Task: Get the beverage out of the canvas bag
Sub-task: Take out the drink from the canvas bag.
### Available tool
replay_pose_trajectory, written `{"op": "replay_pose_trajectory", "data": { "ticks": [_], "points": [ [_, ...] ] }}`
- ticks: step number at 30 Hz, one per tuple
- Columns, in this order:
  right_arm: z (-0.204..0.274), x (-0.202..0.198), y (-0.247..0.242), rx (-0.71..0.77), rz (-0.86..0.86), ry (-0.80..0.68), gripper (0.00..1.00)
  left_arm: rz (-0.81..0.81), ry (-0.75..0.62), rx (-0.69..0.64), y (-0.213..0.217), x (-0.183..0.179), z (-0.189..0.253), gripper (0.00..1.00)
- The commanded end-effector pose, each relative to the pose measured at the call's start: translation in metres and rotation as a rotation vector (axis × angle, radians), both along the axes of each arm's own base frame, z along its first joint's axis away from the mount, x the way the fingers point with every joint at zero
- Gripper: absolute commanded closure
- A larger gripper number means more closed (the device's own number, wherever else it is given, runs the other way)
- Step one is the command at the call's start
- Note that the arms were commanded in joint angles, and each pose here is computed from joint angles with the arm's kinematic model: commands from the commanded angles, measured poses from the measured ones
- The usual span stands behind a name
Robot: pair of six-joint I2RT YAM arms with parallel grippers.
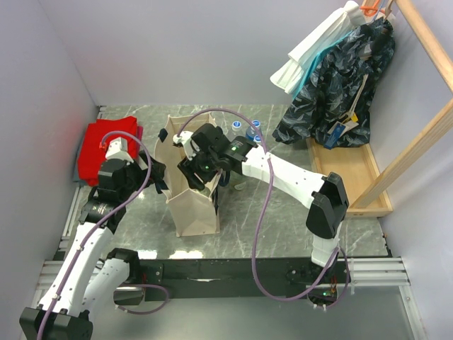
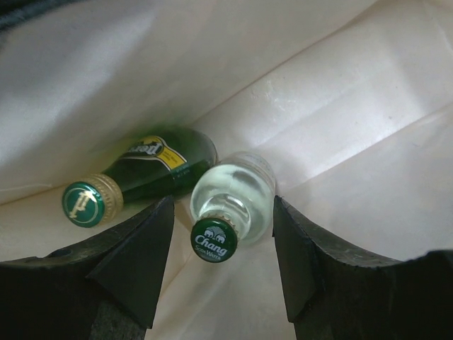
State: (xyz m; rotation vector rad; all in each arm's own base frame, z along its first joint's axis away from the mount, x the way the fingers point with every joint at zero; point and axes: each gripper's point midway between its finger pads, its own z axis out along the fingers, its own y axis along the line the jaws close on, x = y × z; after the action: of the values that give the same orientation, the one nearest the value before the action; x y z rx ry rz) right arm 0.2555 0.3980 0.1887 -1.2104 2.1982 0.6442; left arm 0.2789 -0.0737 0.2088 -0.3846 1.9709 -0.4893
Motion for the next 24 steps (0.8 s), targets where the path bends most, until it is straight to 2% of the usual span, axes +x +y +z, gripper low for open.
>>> {"op": "replay_pose_trajectory", "data": {
  "ticks": [1,24],
  "points": [
    [-0.0059,0.0028,-0.0040,-0.012,-0.019,0.004,0.35,-0.012,-0.044,0.003,-0.0021,0.0040,0.0152,0.04],
    [-0.0073,0.0005,-0.0083,-0.026,-0.016,0.007,0.35,-0.016,-0.045,0.004,-0.0026,0.0046,0.0161,0.04]
  ]
}}
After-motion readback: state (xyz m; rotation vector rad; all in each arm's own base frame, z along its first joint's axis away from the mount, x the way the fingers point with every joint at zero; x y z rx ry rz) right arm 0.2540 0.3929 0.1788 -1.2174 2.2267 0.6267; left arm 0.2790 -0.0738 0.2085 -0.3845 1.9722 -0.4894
